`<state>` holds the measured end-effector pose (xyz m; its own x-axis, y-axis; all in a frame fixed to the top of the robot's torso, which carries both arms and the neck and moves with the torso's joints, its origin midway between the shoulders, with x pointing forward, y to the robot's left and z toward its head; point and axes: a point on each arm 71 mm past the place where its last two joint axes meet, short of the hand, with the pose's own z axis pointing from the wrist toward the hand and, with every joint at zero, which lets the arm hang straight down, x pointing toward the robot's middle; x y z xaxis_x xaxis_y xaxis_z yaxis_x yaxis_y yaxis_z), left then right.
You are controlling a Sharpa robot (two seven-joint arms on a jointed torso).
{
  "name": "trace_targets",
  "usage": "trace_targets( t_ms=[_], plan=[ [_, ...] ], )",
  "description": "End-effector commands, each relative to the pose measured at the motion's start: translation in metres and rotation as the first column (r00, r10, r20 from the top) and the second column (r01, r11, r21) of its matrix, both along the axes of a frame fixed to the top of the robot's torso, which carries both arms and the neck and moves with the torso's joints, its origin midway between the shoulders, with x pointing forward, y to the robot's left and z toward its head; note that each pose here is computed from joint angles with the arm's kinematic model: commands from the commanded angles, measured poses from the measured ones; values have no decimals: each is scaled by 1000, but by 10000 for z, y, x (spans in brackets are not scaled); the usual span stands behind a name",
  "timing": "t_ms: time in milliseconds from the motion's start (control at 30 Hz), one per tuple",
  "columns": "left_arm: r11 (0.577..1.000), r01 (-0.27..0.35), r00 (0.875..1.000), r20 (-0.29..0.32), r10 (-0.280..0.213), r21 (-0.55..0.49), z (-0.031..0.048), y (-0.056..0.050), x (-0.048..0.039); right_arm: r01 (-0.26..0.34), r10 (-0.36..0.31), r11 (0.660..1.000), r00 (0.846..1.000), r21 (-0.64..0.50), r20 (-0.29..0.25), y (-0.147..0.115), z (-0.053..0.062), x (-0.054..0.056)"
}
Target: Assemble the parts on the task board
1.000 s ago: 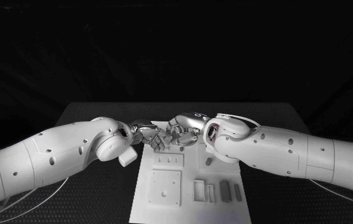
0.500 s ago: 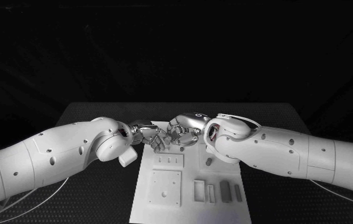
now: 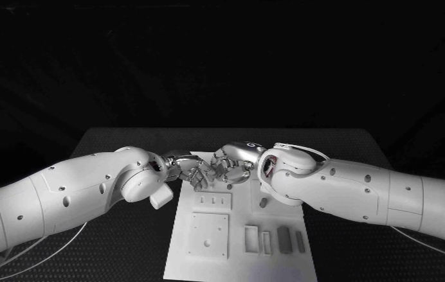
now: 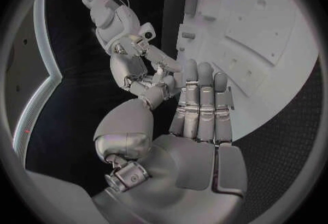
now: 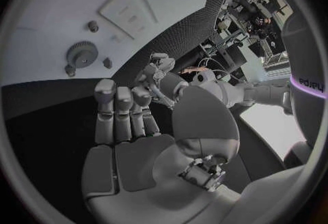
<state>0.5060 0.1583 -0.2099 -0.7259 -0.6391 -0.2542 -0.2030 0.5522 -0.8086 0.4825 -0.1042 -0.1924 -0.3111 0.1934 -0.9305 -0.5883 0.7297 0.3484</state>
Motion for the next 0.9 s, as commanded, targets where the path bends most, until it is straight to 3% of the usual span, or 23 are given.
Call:
trace_targets(
  t_ms=[33,467,900],
  plan=[
    [1000,-23,1000,17,24,-8,21,19,22,-12,12,1000,1000,-1,-14,10,-21,-25],
    [1000,7,1000,20,-8,14,14,3,4,8,-8,1000,1000,25,-22,-18,-22,-15],
    [998,21,997,73,-25,59,20,18,9,121,-110,983,990,137,-91,-247,-42,137]
  ],
)
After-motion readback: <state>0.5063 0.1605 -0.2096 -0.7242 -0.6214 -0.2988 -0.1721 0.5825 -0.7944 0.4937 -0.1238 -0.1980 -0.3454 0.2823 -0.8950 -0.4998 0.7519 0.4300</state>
